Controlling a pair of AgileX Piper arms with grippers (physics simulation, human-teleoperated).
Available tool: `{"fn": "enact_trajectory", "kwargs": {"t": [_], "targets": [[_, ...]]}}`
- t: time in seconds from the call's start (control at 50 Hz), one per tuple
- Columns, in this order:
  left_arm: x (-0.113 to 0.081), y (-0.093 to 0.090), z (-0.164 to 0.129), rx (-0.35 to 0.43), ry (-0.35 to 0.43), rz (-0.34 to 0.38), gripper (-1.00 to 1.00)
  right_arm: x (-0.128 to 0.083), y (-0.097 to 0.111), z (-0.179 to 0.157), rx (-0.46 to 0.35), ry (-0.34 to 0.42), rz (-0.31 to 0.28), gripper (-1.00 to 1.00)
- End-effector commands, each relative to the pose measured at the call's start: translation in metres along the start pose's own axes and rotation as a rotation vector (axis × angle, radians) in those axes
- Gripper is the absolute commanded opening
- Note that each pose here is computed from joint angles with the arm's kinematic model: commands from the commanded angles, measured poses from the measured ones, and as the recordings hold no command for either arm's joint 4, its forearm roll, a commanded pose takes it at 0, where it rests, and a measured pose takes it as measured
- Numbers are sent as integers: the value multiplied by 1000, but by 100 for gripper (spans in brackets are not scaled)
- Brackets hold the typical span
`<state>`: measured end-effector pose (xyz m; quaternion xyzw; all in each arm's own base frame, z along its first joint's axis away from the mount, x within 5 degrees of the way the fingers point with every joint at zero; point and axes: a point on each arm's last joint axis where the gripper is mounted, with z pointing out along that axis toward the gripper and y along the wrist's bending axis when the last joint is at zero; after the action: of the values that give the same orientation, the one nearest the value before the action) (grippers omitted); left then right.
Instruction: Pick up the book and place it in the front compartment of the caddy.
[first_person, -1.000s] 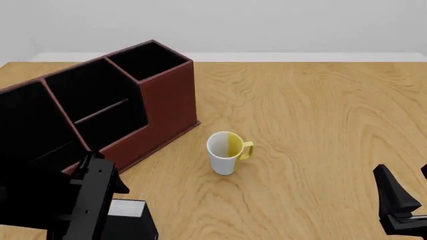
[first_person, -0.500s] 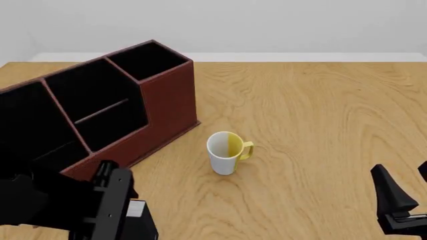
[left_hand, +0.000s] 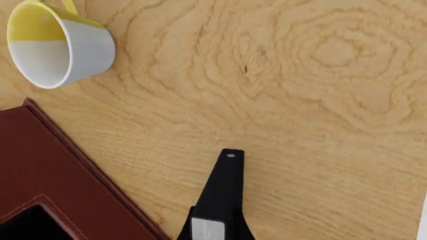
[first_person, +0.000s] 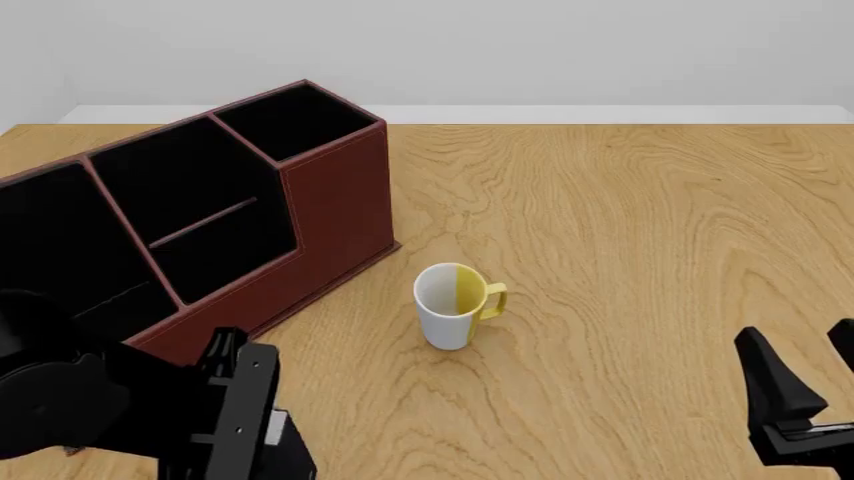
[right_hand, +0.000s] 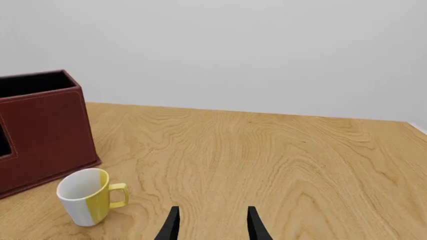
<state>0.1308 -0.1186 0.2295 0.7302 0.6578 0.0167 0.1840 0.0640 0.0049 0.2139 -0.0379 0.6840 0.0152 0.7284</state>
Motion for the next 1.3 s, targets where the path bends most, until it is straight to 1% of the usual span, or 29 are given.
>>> {"fn": "enact_trajectory", "kwargs": {"t": [0.02,0.04,0.08,0.12,0.14,0.18,0.22,0.32,0.34,0.36,0.4,0.44,0.66,0.72,0.78,0.9,0.92,0.96,0.98,1.0,1.04,1.08,1.12,1.18,1.2,1.22,1.24,1.26,1.3], "targets": [[6,0,6,3,20,22,-100,0,0,2,-1,7,-4,100],[6,3,6,-4,18,16,-100,0,0,2,-1,7,-5,100],[4,-2,2,6,15,22,-100,0,0,3,-2,8,-5,100],[4,0,1,6,16,17,-100,0,0,3,-2,9,-6,100],[3,-7,-1,29,22,26,-100,0,0,3,-2,9,-6,100],[5,-3,-3,6,14,30,-100,0,0,2,-2,9,-6,100],[3,-7,-10,19,13,36,-100,0,0,2,-1,8,-5,100],[2,-3,-21,9,12,39,-100,0,0,2,1,7,-3,100],[2,-6,-27,19,13,50,-100,0,0,2,0,7,-2,100],[2,-4,-31,0,4,57,-100,0,0,1,-1,6,-2,100],[-1,-3,-39,5,1,52,-100,0,0,1,-1,4,-1,100],[-4,0,-48,-13,-14,51,-100,0,0,1,0,1,0,100],[-5,5,-86,-34,-22,75,-100,-1,-1,-4,11,-18,14,100],[-9,7,-99,-39,-33,71,-100,-2,-1,-6,15,-25,19,100],[-14,13,-106,-45,-38,53,-100,-3,-1,-7,21,-30,25,100],[-23,18,-106,-36,-43,39,-100,-6,-2,-8,28,-40,41,100],[-23,25,-111,-55,-45,25,-100,-6,-2,-9,26,-41,43,100],[-25,28,-111,-56,-46,13,-100,-6,-2,-9,26,-42,46,100],[-22,38,-112,-67,-32,-21,-100,-7,-2,-9,26,-44,53,100],[-25,38,-113,-70,-40,-13,-100,-7,-2,-9,27,-45,56,100],[-22,47,-109,-66,-16,-63,-100,-8,-2,-9,29,-48,65,100],[-32,43,-114,-68,-47,-55,-100,-9,-2,-9,29,-49,69,100],[-33,50,-114,-71,-45,-98,-100,-9,-2,-9,29,-52,76,100],[-33,46,-113,-67,-45,-87,-100,-10,-2,-9,30,-54,84,100],[-27,48,-112,-68,-31,-85,-100,-11,-2,-9,30,-56,89,100],[-17,56,-112,-86,-7,-111,-100,-11,-2,-9,31,-56,92,100],[-15,60,-110,-85,2,-135,-100,-11,-2,-9,32,-57,95,100],[-20,54,-109,-71,-7,-122,-100,-12,-2,-9,32,-59,99,100],[-20,54,-109,-71,-7,-122,-100,-12,-2,-9,32,-59,99,100]]}}
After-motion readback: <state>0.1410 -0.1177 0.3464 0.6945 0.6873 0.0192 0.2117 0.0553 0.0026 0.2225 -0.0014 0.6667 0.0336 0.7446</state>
